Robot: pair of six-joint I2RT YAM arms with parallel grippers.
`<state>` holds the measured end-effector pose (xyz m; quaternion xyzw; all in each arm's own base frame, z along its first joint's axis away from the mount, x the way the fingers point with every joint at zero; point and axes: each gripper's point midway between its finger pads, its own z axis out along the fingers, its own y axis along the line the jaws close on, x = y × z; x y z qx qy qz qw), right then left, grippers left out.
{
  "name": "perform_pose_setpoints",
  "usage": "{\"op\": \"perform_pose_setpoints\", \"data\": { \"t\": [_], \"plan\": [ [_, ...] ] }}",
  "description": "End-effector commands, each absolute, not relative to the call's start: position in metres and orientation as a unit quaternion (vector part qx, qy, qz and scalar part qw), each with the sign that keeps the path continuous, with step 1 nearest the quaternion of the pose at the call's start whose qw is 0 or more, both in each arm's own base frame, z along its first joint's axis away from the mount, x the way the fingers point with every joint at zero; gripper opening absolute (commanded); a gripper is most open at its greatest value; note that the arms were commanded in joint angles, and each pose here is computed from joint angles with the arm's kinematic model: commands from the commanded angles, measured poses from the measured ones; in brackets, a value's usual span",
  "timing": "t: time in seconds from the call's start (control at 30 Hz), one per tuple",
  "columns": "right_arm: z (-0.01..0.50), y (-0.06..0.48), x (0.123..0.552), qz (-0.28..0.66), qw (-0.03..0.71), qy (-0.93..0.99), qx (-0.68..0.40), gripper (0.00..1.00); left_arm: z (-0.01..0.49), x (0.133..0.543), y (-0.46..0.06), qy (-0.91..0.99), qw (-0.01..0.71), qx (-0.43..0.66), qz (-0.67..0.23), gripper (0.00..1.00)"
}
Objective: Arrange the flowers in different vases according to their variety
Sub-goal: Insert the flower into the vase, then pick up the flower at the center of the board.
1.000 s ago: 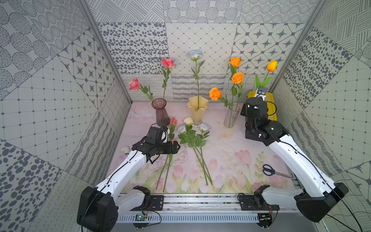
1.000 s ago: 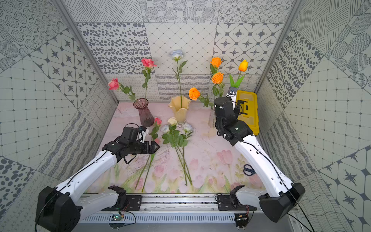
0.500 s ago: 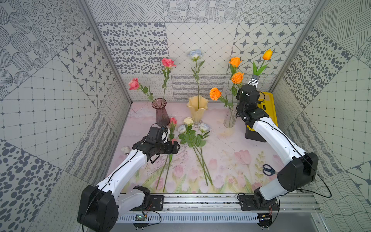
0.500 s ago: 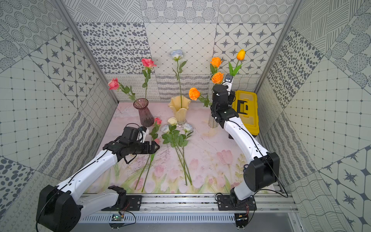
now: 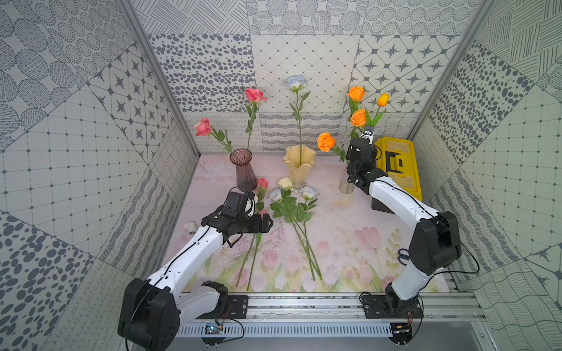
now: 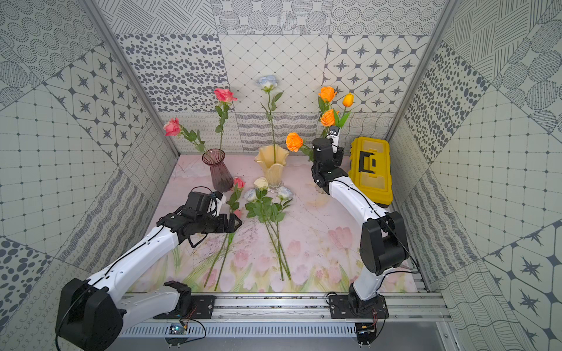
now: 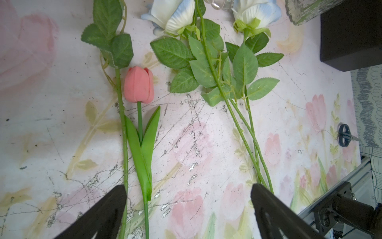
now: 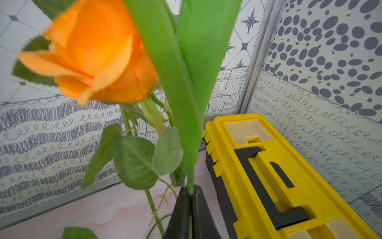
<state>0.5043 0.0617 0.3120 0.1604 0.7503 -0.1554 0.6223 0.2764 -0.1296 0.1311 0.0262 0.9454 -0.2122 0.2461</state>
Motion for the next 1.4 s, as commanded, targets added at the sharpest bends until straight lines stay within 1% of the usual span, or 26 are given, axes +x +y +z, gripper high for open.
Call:
{"op": "perform_pose_setpoints", "data": {
  "t": [0.0,0.03,0.1,0.13,0.17,0.2,0.27,0.37,0.5,0.77,0.93,1.07,1.17,1.37],
  "plan": [
    [0.311,0.067,0.507,-0.134,0.633,0.745,0.162,0.0,0.137,0.277,-0.132,0.945,0.246,0.039,-0.213,0.99],
    [0.31,0.069,0.507,-0.134,0.629,0.75,0.156,0.07,0.137,0.277,-0.132,0.945,0.245,0.039,-0.214,0.99],
    [0.307,0.071,0.503,-0.134,0.623,0.756,0.15,0.41,0.137,0.277,-0.132,0.945,0.245,0.039,-0.213,0.99],
    [0.307,0.073,0.5,-0.133,0.621,0.758,0.147,0.52,0.137,0.277,-0.132,0.945,0.246,0.039,-0.213,0.99],
    [0.31,0.075,0.496,-0.133,0.621,0.76,0.141,0.6,0.137,0.277,-0.131,0.945,0.246,0.038,-0.212,0.99],
    [0.312,0.078,0.491,-0.136,0.62,0.76,0.138,0.63,0.136,0.276,-0.131,0.946,0.245,0.038,-0.211,0.99],
    [0.317,0.084,0.482,-0.133,0.62,0.762,0.131,0.68,0.136,0.276,-0.13,0.946,0.246,0.037,-0.207,0.99],
    [0.32,0.092,0.467,-0.122,0.611,0.773,0.122,0.71,0.136,0.276,-0.129,0.947,0.244,0.035,-0.206,0.99],
    [0.314,0.105,0.446,-0.088,0.585,0.799,0.106,0.72,0.132,0.276,-0.125,0.952,0.238,0.031,-0.193,0.99],
    [0.286,0.132,0.397,-0.008,0.523,0.849,0.08,0.71,0.115,0.268,-0.11,0.971,0.204,0.027,-0.126,0.95],
    [0.27,0.136,0.371,0.027,0.495,0.865,0.081,0.71,0.099,0.259,-0.11,0.982,0.164,0.046,-0.084,0.89],
    [0.262,0.14,0.357,0.049,0.474,0.876,0.078,0.71,0.081,0.248,-0.111,0.991,0.114,0.055,-0.054,0.83],
    [0.259,0.139,0.35,0.051,0.468,0.879,0.075,0.71,0.075,0.239,-0.11,0.994,0.091,0.046,-0.045,0.78],
    [0.256,0.135,0.339,0.06,0.461,0.882,0.08,0.7,0.071,0.219,-0.112,0.997,0.06,0.028,-0.043,0.71]
  ]
}}
